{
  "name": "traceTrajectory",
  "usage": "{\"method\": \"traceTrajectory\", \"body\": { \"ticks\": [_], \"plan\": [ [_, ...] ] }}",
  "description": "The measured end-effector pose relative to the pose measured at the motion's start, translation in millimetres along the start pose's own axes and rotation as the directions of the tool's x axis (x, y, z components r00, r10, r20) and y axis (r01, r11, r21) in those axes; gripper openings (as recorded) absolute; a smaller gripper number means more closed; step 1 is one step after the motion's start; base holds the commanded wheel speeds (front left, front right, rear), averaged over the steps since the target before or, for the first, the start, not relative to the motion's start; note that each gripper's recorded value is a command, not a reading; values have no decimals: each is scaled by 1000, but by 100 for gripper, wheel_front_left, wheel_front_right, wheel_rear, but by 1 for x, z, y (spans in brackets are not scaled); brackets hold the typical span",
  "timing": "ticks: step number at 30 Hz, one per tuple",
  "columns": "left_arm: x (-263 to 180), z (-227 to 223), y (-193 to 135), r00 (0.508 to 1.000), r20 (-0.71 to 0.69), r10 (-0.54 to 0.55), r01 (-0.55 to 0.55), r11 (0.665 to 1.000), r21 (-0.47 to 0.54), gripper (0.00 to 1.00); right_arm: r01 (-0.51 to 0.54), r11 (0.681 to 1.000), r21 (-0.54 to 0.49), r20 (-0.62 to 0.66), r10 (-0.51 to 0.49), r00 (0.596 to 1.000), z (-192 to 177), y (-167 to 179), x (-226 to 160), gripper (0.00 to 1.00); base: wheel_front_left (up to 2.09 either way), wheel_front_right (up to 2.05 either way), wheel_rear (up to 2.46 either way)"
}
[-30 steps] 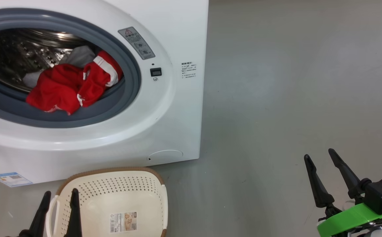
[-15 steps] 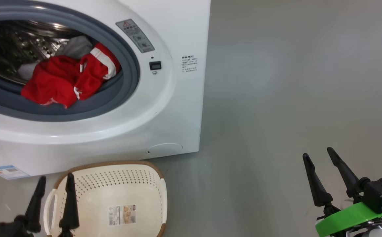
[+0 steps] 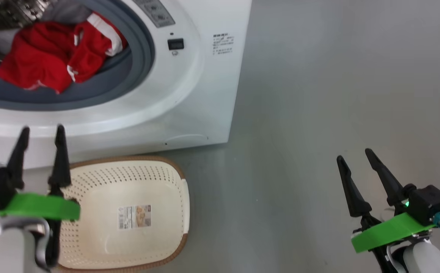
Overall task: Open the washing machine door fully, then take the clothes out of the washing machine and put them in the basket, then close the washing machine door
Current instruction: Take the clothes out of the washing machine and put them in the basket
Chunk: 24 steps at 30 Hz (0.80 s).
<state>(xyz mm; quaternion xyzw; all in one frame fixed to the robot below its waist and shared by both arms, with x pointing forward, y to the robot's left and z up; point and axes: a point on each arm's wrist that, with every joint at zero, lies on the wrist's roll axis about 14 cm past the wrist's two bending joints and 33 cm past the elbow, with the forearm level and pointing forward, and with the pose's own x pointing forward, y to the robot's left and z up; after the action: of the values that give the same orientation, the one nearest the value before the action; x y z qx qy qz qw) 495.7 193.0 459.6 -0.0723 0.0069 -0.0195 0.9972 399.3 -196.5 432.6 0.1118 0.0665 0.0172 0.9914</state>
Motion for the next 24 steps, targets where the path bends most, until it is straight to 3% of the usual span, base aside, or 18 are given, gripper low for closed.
{"method": "traceTrajectory", "body": {
  "ticks": [13, 24],
  "plan": [
    [74, -51, 15, 986, -165, 1, 9, 998, 66, 100, 10, 1000, 17, -59, -9, 998, -26, -1, 24, 100, 0, 0, 0],
    [121, -68, 16, 969, -248, -16, 50, 990, 133, 100, 21, 1000, 10, -74, -20, 997, -35, -6, 36, 100, 0, 0, 0]
  ]
}}
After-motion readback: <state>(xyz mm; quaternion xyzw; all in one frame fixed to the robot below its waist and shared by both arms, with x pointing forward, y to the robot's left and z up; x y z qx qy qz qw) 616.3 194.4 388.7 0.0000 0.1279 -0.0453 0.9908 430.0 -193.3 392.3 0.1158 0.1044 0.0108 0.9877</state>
